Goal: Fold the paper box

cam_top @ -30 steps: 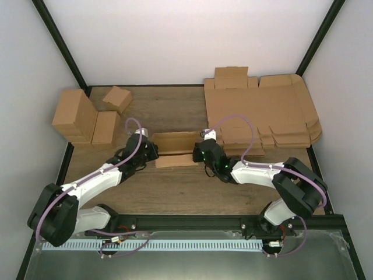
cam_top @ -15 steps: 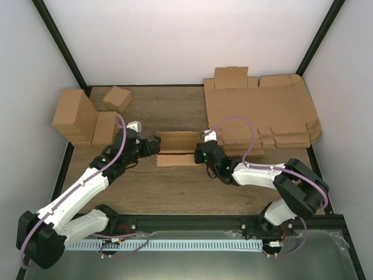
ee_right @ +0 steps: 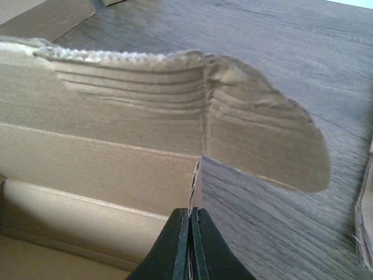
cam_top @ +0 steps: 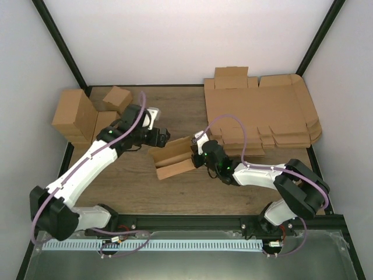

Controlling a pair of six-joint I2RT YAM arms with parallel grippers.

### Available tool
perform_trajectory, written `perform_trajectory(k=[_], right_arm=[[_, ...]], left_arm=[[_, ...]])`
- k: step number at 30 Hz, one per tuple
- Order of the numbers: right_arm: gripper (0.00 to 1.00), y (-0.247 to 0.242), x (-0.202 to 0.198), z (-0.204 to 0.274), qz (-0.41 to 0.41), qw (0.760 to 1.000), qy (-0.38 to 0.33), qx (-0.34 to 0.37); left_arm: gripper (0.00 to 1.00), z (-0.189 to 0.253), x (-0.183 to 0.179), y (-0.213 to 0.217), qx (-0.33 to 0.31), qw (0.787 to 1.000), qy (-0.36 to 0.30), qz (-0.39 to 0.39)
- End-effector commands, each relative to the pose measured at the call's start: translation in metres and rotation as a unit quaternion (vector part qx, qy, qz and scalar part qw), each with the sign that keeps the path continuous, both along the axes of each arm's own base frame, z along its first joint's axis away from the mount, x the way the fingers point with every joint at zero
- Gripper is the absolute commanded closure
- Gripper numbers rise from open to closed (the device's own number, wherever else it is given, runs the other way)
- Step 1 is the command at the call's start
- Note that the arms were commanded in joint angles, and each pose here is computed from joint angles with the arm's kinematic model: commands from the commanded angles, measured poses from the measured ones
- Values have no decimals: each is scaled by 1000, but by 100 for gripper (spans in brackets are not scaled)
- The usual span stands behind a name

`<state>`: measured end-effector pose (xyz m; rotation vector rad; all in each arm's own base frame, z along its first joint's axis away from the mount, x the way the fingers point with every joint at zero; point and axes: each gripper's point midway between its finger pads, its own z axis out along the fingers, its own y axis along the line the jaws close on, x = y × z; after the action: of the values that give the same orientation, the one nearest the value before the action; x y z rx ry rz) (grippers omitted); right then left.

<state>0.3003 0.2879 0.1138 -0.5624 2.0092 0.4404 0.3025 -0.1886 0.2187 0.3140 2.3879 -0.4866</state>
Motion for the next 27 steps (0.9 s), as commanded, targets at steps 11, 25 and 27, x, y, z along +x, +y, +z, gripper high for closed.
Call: perform_trajectory(k=[11, 25, 27], right_arm=[[99, 23, -8, -1, 83, 996, 0, -33], [99, 30, -2, 0, 85, 996, 2, -36], [99, 30, -2, 0, 84, 996, 3, -37]], left_arm=[[31, -32, -33, -45, 19, 974, 62, -215], [49, -47, -37, -38, 100, 976, 52, -184], [55, -51, -35, -36, 110, 976, 55, -178]])
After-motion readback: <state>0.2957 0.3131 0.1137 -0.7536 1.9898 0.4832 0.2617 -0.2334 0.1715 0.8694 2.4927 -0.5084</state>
